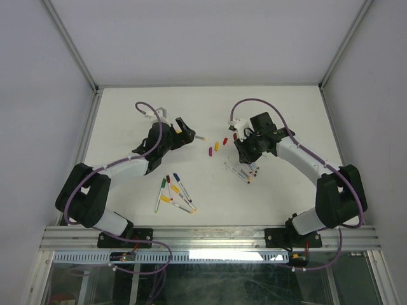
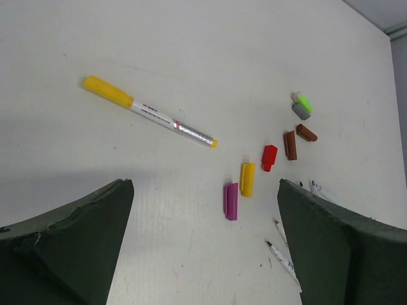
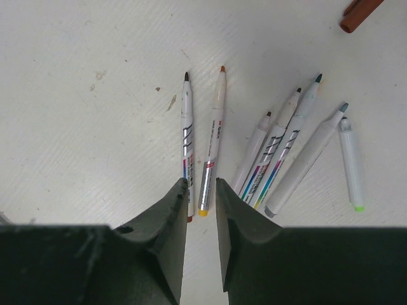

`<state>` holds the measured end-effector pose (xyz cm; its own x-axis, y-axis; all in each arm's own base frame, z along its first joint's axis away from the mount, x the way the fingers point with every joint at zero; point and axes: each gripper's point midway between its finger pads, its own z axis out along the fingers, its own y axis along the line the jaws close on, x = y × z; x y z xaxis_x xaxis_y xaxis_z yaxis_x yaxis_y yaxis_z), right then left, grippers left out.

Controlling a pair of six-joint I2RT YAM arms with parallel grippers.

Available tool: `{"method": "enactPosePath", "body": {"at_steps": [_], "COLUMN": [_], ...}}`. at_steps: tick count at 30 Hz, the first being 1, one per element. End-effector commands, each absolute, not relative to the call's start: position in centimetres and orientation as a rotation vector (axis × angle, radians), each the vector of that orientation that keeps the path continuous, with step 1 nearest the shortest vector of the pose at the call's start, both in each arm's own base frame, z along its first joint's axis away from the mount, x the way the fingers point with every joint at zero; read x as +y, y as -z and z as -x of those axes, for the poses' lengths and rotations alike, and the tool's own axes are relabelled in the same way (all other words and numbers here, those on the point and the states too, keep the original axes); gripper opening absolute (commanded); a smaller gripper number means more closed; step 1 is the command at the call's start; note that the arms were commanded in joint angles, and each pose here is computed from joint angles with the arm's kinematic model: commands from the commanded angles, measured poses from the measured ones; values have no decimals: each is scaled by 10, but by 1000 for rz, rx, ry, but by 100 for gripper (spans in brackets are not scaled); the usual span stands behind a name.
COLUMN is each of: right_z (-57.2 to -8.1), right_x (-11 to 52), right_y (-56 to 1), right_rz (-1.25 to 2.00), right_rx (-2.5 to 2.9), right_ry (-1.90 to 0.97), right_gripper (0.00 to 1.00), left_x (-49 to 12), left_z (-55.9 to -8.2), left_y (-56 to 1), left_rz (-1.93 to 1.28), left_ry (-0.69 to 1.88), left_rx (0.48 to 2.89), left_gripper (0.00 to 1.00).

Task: Open the pen caps
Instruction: Place the pen cap at the center of the board, then pick up the pen from the center of the board.

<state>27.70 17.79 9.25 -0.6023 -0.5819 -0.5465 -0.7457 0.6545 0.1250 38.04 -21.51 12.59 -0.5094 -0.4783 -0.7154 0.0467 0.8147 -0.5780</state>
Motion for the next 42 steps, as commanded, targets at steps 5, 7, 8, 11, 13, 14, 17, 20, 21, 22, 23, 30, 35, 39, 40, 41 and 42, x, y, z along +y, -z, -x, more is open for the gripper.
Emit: {"method": "enactPosePath", "body": {"at_steps": [5, 7, 8, 11, 13, 14, 17, 20, 21, 22, 23, 30, 35, 39, 40, 41, 42], "right_z": [-285, -286, -286, -286, -286, -285, -286, -286, -286, -286, -286, -285, -285, -285, -285, -285, -285], "right_x": [182, 182, 182, 182, 182, 182, 182, 182, 182, 182, 182, 183, 183, 183, 183, 183, 183], "right_y": [-110, -110, -110, -109, -109, -109, -108, -108, -107, -107, -108, -107, -107, -107, -107, -107, -107], "right_rz": [1037, 1037, 1037, 1037, 1039, 1038, 1040, 1041, 1041, 1041, 1041, 1042, 1041, 1042, 1043, 1042, 1043], "right_rx": [2316, 2316, 2316, 2317, 2318, 2319, 2319, 2322, 2322, 2323, 2321, 2323, 2322, 2322, 2322, 2322, 2321], "right_ry": [-480, -480, -480, -480, -480, -481, -480, -481, -482, -482, -482, -485, -485, -487, -488, -488, -489], "right_gripper": [27, 27, 27, 27, 27, 27, 27, 27, 27, 27, 27, 27, 27, 27, 27, 27, 27], "left_x": [-215, -215, -213, -207, -205, -205, -210, -217, -220, -222, -225, -235, -236, -234, -233, -233, -233], "left_z": [-406, -411, -411, -415, -415, -417, -421, -424, -425, -426, -428, -449, -454, -451, -451, -450, -450], "left_y": [-116, -110, -103, -88, -77, -74, -67, -62, -62, -62, -62, -67, -61, -57, -56, -55, -55], "left_rz": [493, 539, 564, 644, 656, 657, 644, 622, 615, 612, 608, 613, 613, 608, 600, 590, 576], "left_ry": [599, 563, 531, 422, 338, 309, 227, 162, 152, 146, 140, 116, 83, 67, 60, 54, 52], "left_rx": [2107, 2144, 2172, 2243, 2305, 2324, 2368, 2383, 2385, 2385, 2386, 2369, 2388, 2400, 2403, 2407, 2411], "left_gripper": [99, 99, 99, 99, 99, 99, 99, 99, 99, 99, 99, 99, 99, 96, 94, 92, 90]}}
